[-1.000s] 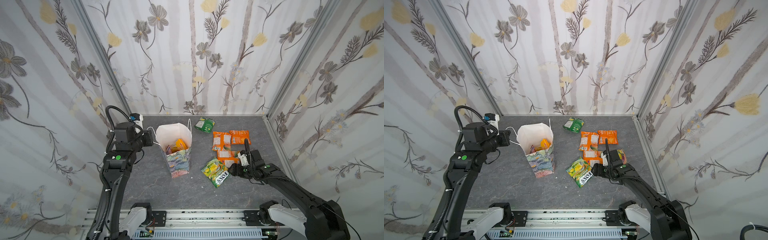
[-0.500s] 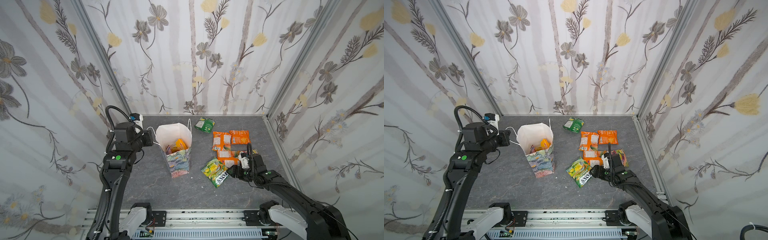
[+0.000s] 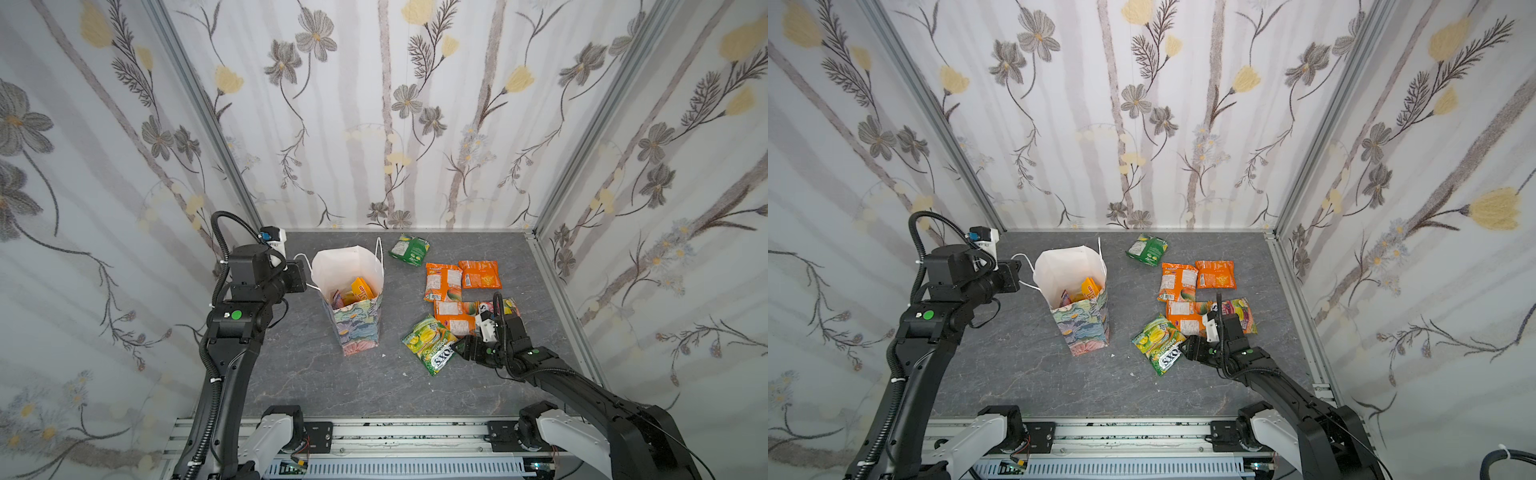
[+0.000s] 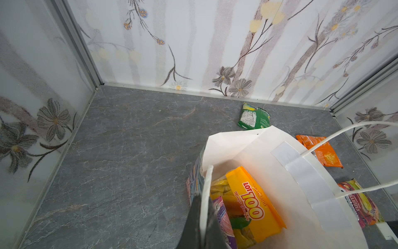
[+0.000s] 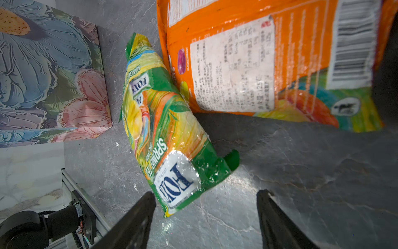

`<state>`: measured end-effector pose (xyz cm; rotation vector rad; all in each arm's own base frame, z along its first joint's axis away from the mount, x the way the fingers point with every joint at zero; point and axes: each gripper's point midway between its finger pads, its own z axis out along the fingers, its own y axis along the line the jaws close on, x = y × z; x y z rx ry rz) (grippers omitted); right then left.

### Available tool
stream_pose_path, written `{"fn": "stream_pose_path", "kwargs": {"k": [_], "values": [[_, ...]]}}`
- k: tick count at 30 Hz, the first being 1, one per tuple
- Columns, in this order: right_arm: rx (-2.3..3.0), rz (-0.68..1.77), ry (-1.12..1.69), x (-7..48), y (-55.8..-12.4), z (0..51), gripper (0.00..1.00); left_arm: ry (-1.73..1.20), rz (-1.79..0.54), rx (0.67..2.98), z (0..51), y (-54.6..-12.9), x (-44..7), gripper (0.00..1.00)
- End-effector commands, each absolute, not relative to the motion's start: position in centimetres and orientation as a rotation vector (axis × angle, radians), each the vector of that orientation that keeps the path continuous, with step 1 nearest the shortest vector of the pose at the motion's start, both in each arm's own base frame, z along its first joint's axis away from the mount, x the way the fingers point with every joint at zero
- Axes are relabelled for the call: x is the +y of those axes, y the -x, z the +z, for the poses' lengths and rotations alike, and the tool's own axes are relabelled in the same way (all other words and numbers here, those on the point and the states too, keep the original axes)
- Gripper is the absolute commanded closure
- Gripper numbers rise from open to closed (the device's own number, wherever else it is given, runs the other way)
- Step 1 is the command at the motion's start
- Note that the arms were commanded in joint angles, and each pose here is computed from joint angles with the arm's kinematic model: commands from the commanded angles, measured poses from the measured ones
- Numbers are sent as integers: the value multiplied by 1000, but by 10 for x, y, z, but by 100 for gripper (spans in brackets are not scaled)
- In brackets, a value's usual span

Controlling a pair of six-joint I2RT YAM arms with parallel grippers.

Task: Place the snacks into the paper bag
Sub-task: 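Close the right gripper on the FOX'S Spring Tea bag's end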

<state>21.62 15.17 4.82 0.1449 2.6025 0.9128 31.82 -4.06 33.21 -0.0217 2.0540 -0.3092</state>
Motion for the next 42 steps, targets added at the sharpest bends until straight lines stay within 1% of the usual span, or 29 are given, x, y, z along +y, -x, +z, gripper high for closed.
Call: {"fn": "stream_pose_path", "kwargs": {"k": [1, 5, 7, 15, 17, 21, 26, 29, 35, 42], "values": [[2550, 957, -126, 157, -224, 55, 26, 10, -308, 2029, 338, -320, -41, 98], [2539, 961, -111, 158, -228, 57, 27, 10, -309, 2031, 338, -320, -41, 98], [2542, 961, -115, 157, -230, 56, 31, 10, -308, 2032, 337, -320, -41, 98], [2558, 989, -113, 160, -231, 49, 32, 11, -306, 2030, 338, -319, -41, 98], [2542, 989, -113, 160, -234, 51, 34, 11, -306, 2028, 338, -319, -41, 98], [2499, 1012, -120, 162, -241, 56, 41, 10, -308, 2032, 337, -320, -41, 98], [2514, 1049, -104, 168, -242, 53, 44, 8, -306, 2030, 338, -319, -41, 97], [2544, 1032, -104, 166, -239, 46, 44, 12, -301, 2026, 339, -318, -40, 97], [2533, 1037, -108, 167, -241, 46, 54, 10, -305, 2030, 338, -319, -41, 97], [2501, 1055, -127, 168, -246, 49, 72, 9, -304, 2027, 340, -318, -41, 97]]}}
